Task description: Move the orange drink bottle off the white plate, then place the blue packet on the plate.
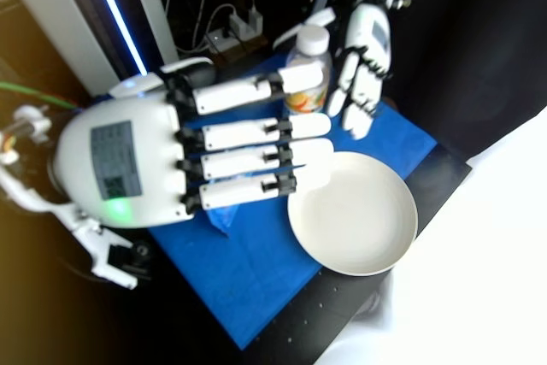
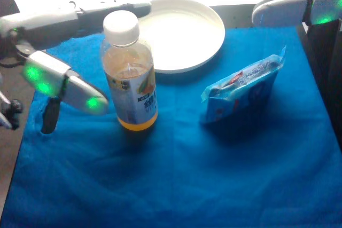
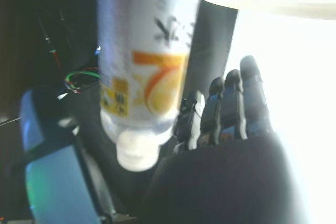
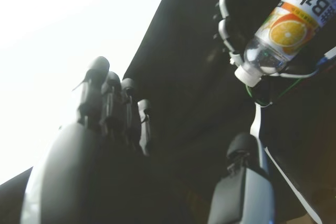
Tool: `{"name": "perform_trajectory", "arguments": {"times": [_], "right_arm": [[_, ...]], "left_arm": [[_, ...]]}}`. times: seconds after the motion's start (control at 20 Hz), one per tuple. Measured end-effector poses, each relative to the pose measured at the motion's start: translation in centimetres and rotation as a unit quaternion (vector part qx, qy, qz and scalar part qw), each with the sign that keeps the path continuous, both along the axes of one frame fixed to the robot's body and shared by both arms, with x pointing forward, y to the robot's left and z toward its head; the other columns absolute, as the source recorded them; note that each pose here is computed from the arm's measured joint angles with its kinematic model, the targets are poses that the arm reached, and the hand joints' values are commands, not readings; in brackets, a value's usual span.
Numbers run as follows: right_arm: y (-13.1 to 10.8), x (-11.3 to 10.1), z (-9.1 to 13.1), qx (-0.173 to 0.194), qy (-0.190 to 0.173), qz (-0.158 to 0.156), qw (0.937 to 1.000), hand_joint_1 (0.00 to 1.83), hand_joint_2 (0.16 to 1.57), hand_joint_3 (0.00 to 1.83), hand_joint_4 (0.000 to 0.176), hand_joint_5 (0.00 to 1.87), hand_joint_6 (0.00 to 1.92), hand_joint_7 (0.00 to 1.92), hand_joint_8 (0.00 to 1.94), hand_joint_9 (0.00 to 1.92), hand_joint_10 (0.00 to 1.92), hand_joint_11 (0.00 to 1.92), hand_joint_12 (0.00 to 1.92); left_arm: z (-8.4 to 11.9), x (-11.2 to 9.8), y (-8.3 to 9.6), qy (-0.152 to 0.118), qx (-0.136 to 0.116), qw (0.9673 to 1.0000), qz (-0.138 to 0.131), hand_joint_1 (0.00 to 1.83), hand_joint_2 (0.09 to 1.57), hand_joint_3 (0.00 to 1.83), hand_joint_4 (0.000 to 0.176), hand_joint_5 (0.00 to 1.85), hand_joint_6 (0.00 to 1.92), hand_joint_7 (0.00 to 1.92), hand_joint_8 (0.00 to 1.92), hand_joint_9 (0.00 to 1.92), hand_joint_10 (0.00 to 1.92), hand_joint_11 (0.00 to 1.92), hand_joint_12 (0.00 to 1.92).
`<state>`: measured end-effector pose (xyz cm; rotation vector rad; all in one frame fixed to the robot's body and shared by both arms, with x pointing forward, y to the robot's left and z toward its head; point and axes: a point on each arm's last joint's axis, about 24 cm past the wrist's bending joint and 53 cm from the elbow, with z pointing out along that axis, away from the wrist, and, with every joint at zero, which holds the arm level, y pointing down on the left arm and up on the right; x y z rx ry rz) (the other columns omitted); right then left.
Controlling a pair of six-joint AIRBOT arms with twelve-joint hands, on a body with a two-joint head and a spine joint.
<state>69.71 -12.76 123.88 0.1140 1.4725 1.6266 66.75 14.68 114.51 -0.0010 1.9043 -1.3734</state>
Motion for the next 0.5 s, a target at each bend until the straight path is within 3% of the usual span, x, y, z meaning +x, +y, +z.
{"name": "perform_trajectory", "arguments": {"times": [0.05, 0.1, 0.15, 0.2, 0.25, 0.3, 0.35, 0.4, 0.45, 0.5], "right_arm": [[0.1, -0.1, -0.2, -0.005, 0.002, 0.002, 1.0, 0.65, 0.76, 0.0, 0.13, 0.1, 0.0, 0.14, 0.0, 0.09, 0.0, 0.0, 0.52], [0.3, -0.1, -0.5, -0.013, 0.003, 0.003, 0.9999, 0.64, 0.74, 0.0, 0.148, 0.09, 0.0, 0.15, 0.0, 0.09, 0.0, 0.0, 0.53], [0.3, 0.0, -0.8, -0.017, 0.005, 0.003, 0.9998, 0.69, 0.78, 0.0, 0.143, 0.08, 0.0, 0.15, 0.0, 0.09, 0.0, 0.0, 0.57], [0.3, 0.0, -0.9, -0.019, 0.008, 0.004, 0.9998, 0.77, 0.79, 0.0, 0.119, 0.08, 0.0, 0.16, 0.0, 0.12, 0.01, 0.0, 0.65], [0.3, -0.2, -1.0, -0.022, 0.01, 0.007, 0.9997, 0.78, 0.76, 0.0, 0.122, 0.09, 0.0, 0.18, 0.01, 0.14, 0.01, 0.0, 0.77], [0.2, -0.3, -1.1, -0.028, 0.012, 0.01, 0.9995, 0.77, 0.75, 0.0, 0.103, 0.09, 0.0, 0.19, 0.0, 0.18, 0.02, 0.0, 0.83], [0.0, -0.4, -1.6, -0.047, 0.014, 0.012, 0.9987, 0.59, 0.72, 0.0, 0.122, 0.07, 0.0, 0.17, 0.0, 0.16, 0.0, 0.0, 0.75], [-0.1, -0.5, -2.2, -0.065, 0.018, 0.014, 0.9976, 0.58, 0.68, 0.0, 0.11, 0.05, 0.0, 0.16, 0.0, 0.14, 0.0, 0.0, 0.63], [0.0, -0.5, -2.5, -0.084, 0.02, 0.016, 0.9962, 0.61, 0.7, 0.0, 0.077, 0.03, 0.0, 0.14, 0.0, 0.13, 0.0, 0.0, 0.52], [0.2, -0.5, -2.8, -0.106, 0.017, 0.019, 0.994, 0.61, 0.7, 0.0, 0.077, 0.03, 0.0, 0.14, 0.0, 0.13, 0.0, 0.0, 0.52]], "left_arm": [[0.2, 0.1, 0.6, -0.002, 0.006, 1.0, 0.006, 0.7, 0.63, 0.0, 0.176, 0.0, 0.0, 0.0, 0.0, 0.0, 0.0, 0.0, 0.0], [0.5, 0.4, 1.3, -0.007, 0.014, 0.9998, 0.014, 0.7, 0.62, 0.0, 0.176, 0.0, 0.0, 0.0, 0.0, 0.0, 0.0, 0.0, 0.0], [1.0, 0.7, 1.8, -0.011, 0.016, 0.9996, 0.021, 0.72, 0.6, 0.0, 0.176, 0.0, 0.0, 0.0, 0.0, 0.0, 0.0, 0.0, 0.0], [1.4, 1.1, 2.4, -0.017, 0.021, 0.9992, 0.031, 0.72, 0.59, 0.0, 0.176, 0.0, 0.0, 0.0, 0.0, 0.0, 0.0, 0.0, 0.0], [1.8, 1.4, 3.0, -0.021, 0.024, 0.9988, 0.038, 0.71, 0.59, 0.0, 0.176, 0.0, 0.0, 0.0, 0.0, 0.0, 0.0, 0.0, 0.0], [2.2, 1.6, 3.4, -0.026, 0.026, 0.9983, 0.045, 0.66, 0.59, 0.0, 0.176, 0.0, 0.0, 0.0, 0.0, 0.0, 0.0, 0.0, 0.0], [2.9, 1.7, 3.9, -0.036, 0.029, 0.9976, 0.051, 0.66, 0.59, 0.0, 0.176, 0.0, 0.0, 0.0, 0.0, 0.0, 0.0, 0.0, 0.0], [3.5, 1.8, 4.4, -0.044, 0.028, 0.9969, 0.058, 0.66, 0.6, 0.0, 0.176, 0.0, 0.0, 0.0, 0.0, 0.0, 0.0, 0.0, 0.0], [3.9, 1.9, 4.8, -0.052, 0.027, 0.9962, 0.065, 0.66, 0.6, 0.0, 0.176, 0.0, 0.0, 0.0, 0.0, 0.0, 0.0, 0.0, 0.0], [4.2, 2.0, 5.2, -0.059, 0.03, 0.9952, 0.072, 0.66, 0.6, 0.0, 0.176, 0.0, 0.0, 0.0, 0.0, 0.0, 0.0, 0.0, 0.0]]}}
